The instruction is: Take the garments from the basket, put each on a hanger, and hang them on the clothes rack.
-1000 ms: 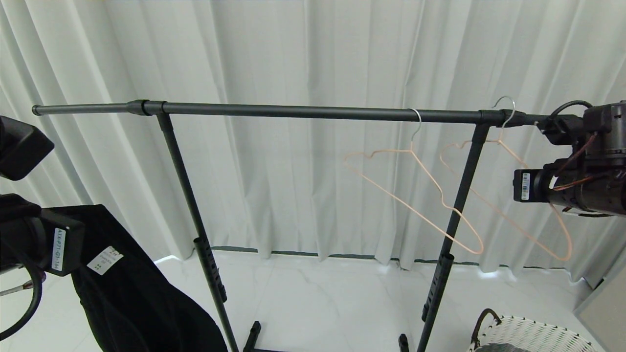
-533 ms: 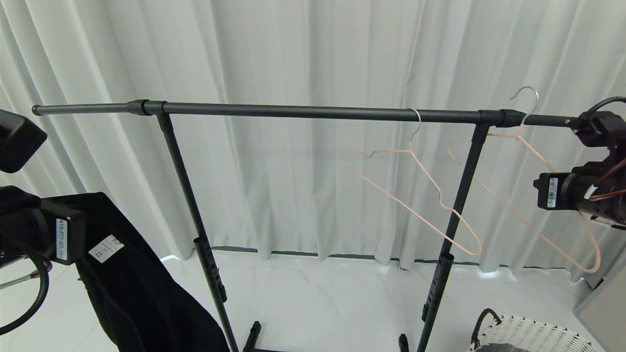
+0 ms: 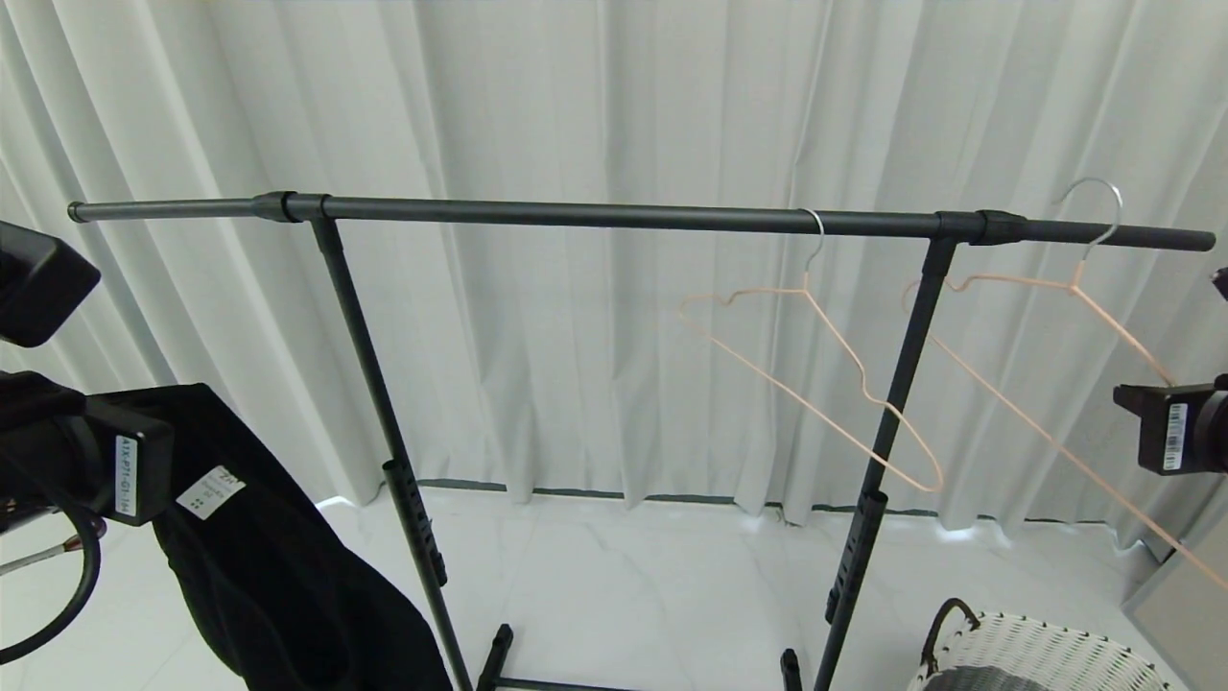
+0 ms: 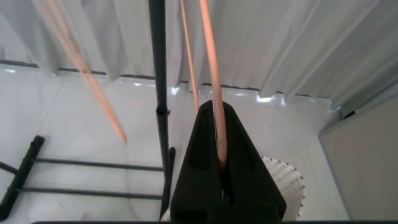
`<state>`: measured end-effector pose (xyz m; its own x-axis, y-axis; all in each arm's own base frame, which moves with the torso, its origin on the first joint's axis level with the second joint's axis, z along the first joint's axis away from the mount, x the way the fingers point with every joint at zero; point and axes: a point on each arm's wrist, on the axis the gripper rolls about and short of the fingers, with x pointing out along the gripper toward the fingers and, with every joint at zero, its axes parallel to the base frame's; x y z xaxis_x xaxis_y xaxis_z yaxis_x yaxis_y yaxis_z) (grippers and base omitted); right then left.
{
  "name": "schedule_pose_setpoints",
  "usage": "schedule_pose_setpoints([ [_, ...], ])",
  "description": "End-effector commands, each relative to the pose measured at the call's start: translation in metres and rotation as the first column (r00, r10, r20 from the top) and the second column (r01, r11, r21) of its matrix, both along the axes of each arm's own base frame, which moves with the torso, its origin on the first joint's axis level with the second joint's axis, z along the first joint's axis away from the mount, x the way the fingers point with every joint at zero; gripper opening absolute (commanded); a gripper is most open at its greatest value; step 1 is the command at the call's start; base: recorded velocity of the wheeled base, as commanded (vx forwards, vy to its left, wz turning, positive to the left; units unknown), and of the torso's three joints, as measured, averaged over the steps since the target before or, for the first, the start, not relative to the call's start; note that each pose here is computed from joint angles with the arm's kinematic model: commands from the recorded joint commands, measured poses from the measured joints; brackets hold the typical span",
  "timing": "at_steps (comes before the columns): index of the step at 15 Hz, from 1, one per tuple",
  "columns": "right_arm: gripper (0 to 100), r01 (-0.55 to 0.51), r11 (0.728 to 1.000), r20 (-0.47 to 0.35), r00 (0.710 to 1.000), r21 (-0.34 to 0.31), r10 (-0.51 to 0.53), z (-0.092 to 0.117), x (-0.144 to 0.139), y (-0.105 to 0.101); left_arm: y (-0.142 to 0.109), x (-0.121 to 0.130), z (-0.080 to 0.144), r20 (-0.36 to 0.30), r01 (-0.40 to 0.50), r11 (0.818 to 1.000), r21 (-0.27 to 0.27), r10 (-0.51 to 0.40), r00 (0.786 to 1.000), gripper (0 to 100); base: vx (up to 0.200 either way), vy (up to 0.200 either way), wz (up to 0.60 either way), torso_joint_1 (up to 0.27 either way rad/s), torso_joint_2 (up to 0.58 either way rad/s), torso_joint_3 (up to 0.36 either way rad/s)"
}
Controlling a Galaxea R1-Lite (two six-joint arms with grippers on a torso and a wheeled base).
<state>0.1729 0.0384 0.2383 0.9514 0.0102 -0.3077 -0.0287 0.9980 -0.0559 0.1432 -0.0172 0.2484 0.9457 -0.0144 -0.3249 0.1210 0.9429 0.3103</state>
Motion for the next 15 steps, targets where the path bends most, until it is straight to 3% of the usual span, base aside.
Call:
schedule_pose_setpoints([
  [1, 0, -0.002, 1.000, 0.032, 0.999, 0.002, 0.002, 0.003, -0.015, -0.004, 0.000, -0.001, 0.000, 0.002, 0.000, 1.000, 0.000, 0.000, 1.000, 0, -0.200, 0.000, 0.00, -0.002, 0.00, 0.007],
  [5, 0, -0.013, 1.000, 0.040, 0.999, 0.000, 0.013, 0.007, -0.026, -0.006, 0.000, -0.003, 0.001, 0.008, 0.003, 1.000, 0.001, -0.003, 1.000, 0, -0.200, 0.000, 0.00, -0.004, 0.00, 0.004],
  [9, 0, -0.118, 0.993, 0.073, 0.990, 0.010, 0.117, 0.013, -0.036, 0.007, -0.001, -0.003, 0.001, 0.009, 0.012, 1.000, -0.002, -0.012, 1.000, 0, -0.200, 0.000, 0.00, 0.006, 0.00, 0.001],
  [13, 0, -0.338, 0.941, 0.077, 0.939, 0.019, 0.336, 0.015, -0.048, 0.038, -0.013, -0.008, -0.004, -0.005, 0.103, 0.995, -0.002, -0.103, 0.995, 0, 0.000, 0.000, 0.00, 0.000, 0.00, 0.000],
  [15, 0, -0.394, 0.918, 0.057, 0.918, 0.042, 0.392, 0.012, -0.050, 0.047, -0.020, -0.005, -0.006, -0.020, 0.144, 0.990, -0.008, -0.144, 0.989, 0, 0.000, 0.000, 0.00, 0.000, 0.00, 0.000],
])
